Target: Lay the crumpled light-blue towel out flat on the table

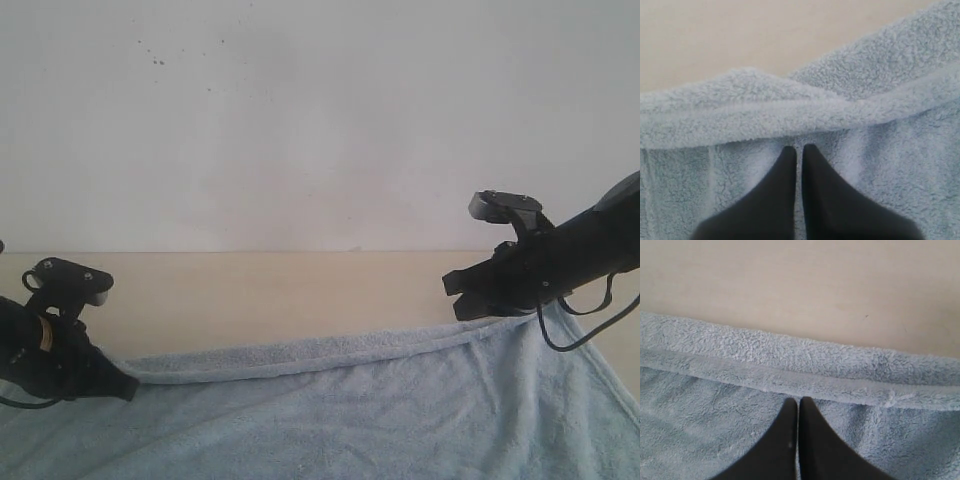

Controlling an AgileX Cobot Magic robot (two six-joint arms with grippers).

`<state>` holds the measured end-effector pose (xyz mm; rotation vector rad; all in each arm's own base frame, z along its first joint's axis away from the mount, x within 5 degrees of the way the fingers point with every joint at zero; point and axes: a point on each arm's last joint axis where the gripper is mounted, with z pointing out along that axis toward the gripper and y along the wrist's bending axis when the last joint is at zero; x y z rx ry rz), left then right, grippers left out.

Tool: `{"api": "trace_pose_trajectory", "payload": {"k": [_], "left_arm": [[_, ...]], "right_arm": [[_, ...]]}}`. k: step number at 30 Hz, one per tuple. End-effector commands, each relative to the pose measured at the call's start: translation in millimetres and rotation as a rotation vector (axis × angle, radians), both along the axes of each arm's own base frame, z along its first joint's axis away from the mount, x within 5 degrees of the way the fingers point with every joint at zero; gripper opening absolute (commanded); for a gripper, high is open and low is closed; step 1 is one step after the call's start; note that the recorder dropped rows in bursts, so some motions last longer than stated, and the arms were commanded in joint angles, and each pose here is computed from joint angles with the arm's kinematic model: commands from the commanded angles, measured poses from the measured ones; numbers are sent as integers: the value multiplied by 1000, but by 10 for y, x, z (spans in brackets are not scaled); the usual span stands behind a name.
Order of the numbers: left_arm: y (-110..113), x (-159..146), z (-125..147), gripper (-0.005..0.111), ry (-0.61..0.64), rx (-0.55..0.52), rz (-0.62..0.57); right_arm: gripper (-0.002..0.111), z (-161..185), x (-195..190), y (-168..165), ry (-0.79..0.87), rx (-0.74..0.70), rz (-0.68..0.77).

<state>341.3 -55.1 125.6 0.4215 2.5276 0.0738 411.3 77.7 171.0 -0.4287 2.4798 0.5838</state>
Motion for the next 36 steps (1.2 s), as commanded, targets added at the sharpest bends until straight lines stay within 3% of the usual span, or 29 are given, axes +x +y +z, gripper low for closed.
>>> {"api": "trace_pose_trajectory", "payload": {"k": [1, 7, 15, 27, 36], "left_arm": [[-3, 27, 5, 4, -14, -11, 1], [-32, 59, 34, 4, -60, -40, -15], [-6, 31, 6, 4, -18, -14, -1], [-25, 52, -234, 4, 24, -24, -4], [-52, 191, -128, 4, -29, -36, -7]], "right_arm": [[0, 9, -4, 3, -4, 0, 5], [0, 10, -7, 6, -1, 3, 7], [0, 10, -10, 9, 2, 7, 9], [0, 10, -14, 12, 6, 9, 12], [0, 9, -22, 17, 9, 10, 25]]}}
